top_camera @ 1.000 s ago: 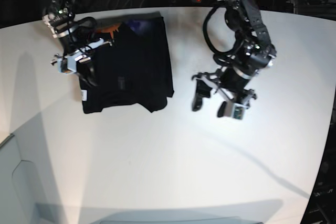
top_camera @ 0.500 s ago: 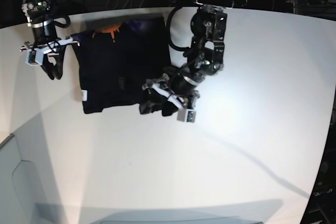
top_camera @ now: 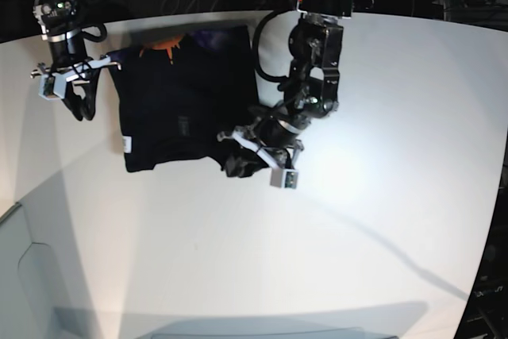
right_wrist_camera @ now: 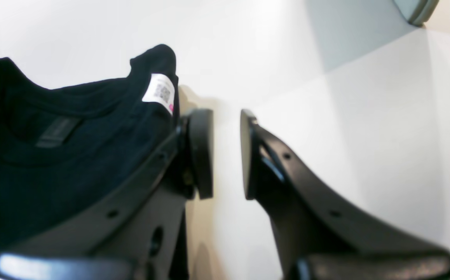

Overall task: Fold the T-shirt properly
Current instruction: 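Grasp the folded shirt's corner with the left gripper and tuck it square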

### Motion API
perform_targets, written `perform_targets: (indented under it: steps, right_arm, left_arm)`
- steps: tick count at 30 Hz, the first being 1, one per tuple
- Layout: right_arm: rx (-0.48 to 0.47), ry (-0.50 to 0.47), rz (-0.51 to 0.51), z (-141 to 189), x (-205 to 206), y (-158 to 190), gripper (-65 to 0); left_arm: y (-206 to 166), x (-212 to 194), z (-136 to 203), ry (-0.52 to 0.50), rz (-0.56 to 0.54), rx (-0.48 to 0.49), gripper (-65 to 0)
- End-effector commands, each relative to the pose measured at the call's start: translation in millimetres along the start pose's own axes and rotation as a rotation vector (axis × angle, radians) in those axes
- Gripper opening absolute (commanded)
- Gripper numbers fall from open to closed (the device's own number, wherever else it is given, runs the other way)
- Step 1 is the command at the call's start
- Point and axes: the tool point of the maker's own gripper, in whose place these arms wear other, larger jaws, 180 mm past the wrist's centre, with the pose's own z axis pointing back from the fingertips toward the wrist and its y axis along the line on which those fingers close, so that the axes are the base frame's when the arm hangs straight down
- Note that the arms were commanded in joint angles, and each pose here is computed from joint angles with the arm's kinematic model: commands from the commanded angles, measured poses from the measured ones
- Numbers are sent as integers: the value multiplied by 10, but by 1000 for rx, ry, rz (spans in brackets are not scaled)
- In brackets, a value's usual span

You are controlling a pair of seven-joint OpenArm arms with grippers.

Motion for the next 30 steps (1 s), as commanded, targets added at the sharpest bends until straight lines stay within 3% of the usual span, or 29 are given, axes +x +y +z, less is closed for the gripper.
perform_targets:
  steps: [1,3,14,20,30]
  right_arm:
    - [10,-53,5,-3,143,2,-518]
    - [10,-53,5,-3,143,2,-518]
    - [12,-63,1,-47,169,4,-518]
    - [13,-72,-2,-70,196,16,-518]
    - [37,-74,-11,-118,190,104,-518]
  left_arm:
    - [-121,190,-14,-58,-5,-35,-589]
    - [-128,200,-6,-61,-7,-36,-650]
    - [-165,320,267,-123,-36,-29,-649]
    - [39,365,419,-155,-13,30,-649]
    - [339,32,367,-59,15,83,-646]
